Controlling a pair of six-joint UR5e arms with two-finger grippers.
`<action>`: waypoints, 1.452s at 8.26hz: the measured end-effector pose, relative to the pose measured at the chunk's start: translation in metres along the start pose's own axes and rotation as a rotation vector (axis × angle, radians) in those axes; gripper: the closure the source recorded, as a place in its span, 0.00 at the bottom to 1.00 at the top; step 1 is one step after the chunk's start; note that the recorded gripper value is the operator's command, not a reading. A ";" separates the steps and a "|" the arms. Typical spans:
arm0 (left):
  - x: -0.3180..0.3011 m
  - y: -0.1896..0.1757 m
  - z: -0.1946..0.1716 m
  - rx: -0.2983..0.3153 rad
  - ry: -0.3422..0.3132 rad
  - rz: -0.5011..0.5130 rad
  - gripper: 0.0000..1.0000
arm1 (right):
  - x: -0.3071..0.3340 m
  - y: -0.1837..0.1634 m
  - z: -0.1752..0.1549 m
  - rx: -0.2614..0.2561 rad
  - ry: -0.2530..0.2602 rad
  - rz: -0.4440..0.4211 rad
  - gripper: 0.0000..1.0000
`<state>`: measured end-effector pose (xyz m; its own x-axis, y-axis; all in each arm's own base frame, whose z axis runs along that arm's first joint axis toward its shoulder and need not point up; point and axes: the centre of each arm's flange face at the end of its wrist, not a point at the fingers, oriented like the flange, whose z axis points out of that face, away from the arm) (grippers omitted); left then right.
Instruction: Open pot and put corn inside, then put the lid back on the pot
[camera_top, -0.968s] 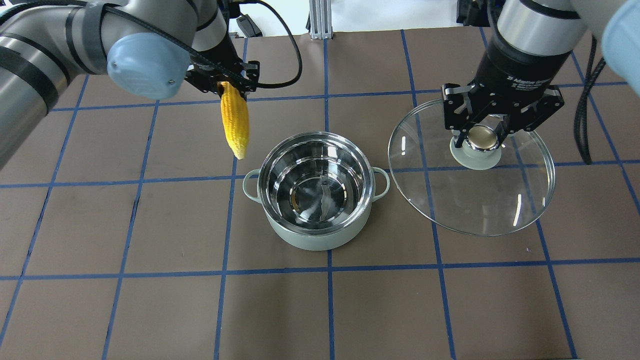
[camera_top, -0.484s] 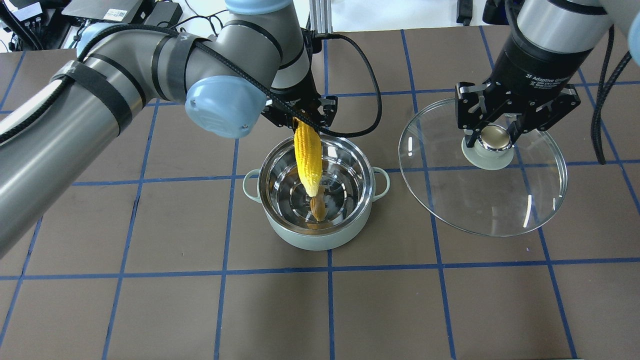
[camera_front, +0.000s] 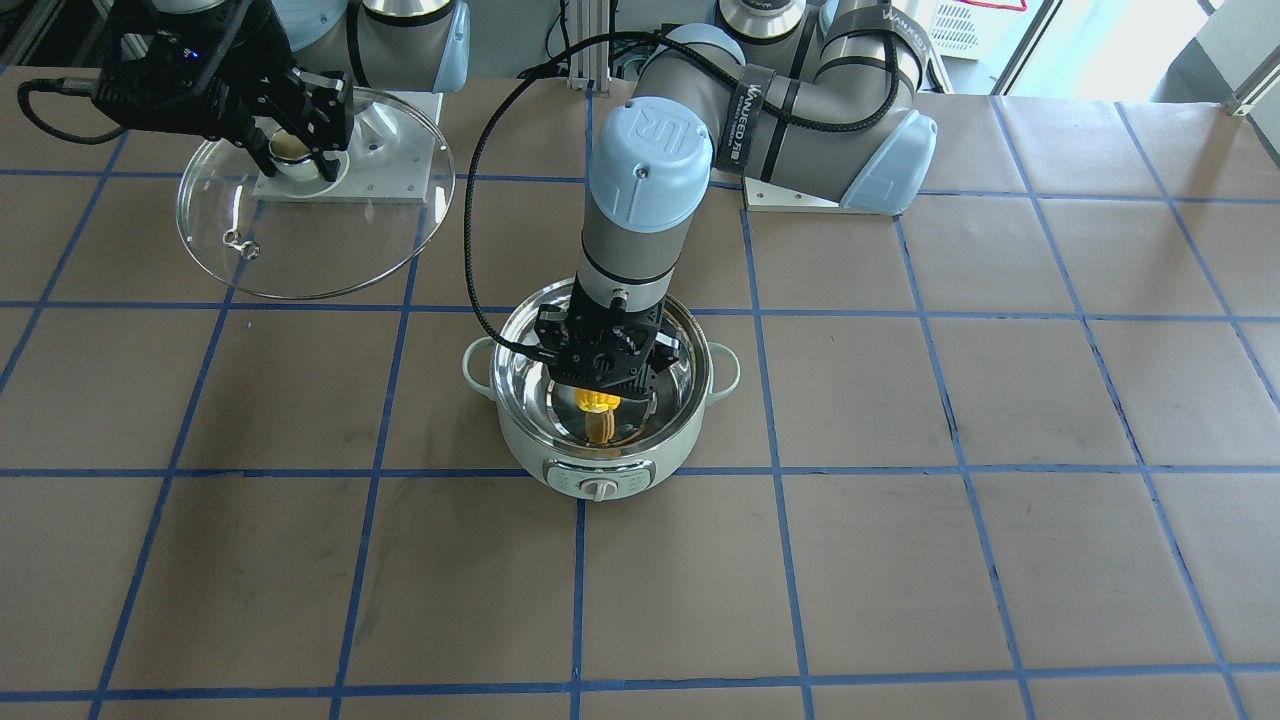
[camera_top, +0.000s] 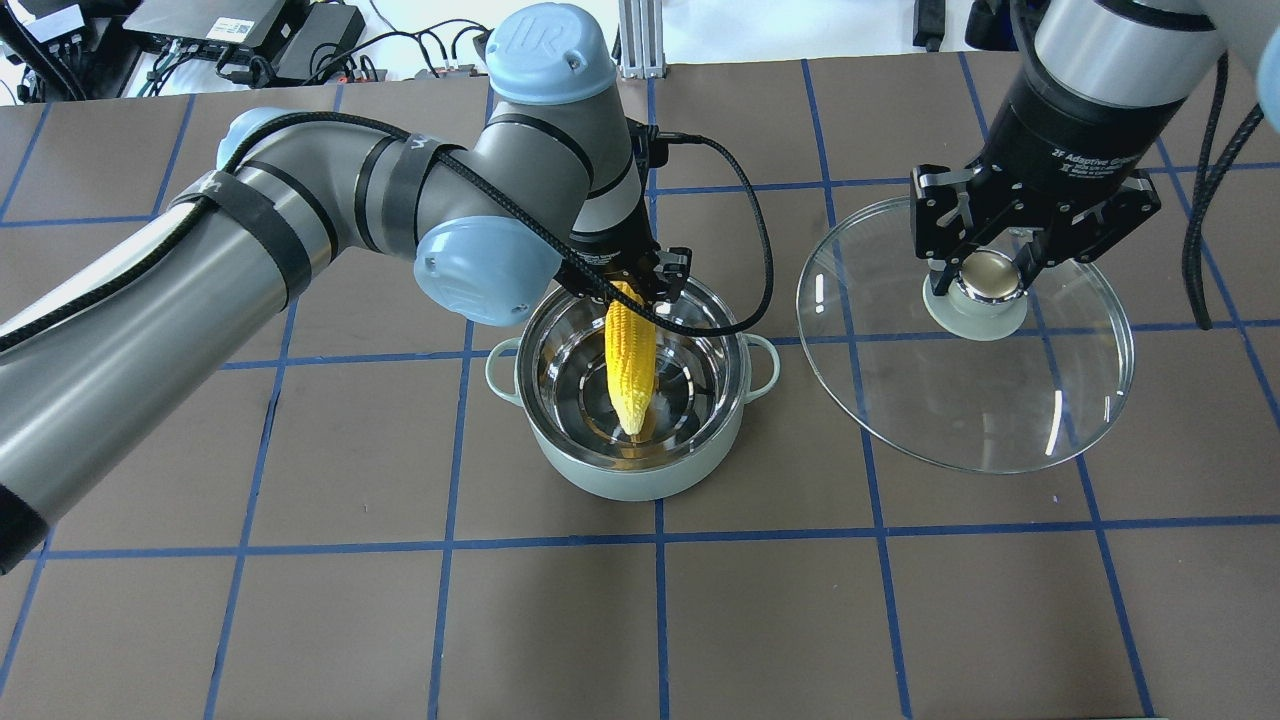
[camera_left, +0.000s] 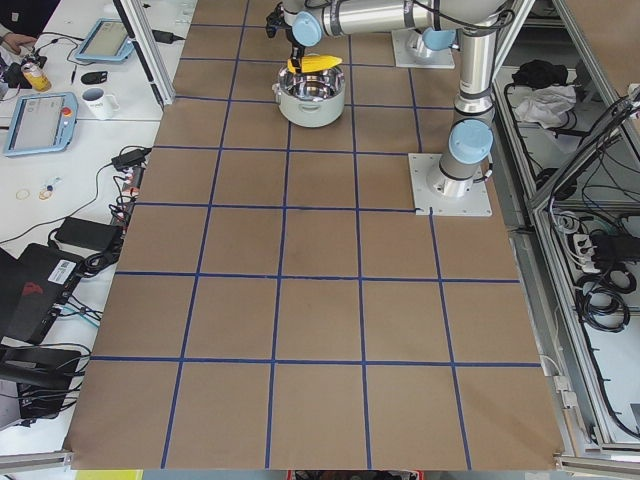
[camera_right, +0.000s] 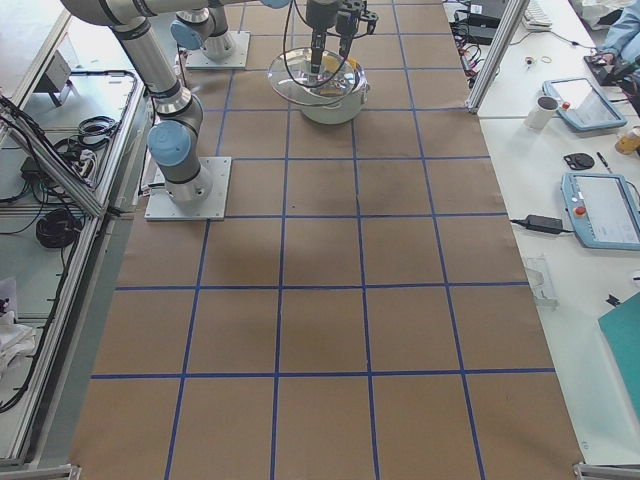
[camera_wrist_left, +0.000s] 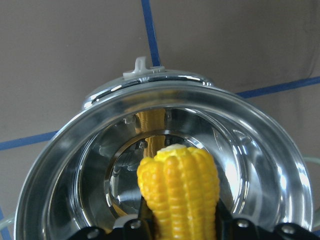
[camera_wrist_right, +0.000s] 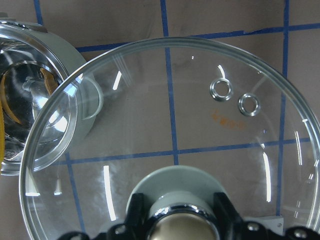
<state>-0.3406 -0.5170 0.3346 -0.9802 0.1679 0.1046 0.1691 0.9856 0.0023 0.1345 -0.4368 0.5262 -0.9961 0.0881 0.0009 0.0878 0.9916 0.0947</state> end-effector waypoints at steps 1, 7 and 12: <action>0.003 -0.001 0.012 -0.011 -0.002 0.016 0.55 | 0.000 0.000 0.000 -0.001 0.000 0.000 0.70; 0.005 0.003 0.022 -0.046 -0.070 0.012 0.00 | 0.000 0.000 0.002 -0.004 0.001 -0.002 0.70; -0.048 0.005 -0.070 -0.014 -0.158 -0.074 0.00 | 0.000 0.000 0.002 -0.006 0.001 -0.001 0.70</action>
<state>-0.2860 -0.5210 0.3989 -0.9938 0.0971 -0.0541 0.0963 0.9952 0.0186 0.1344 -0.4369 0.5237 -0.9962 0.0865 0.0017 0.0863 0.9912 0.1004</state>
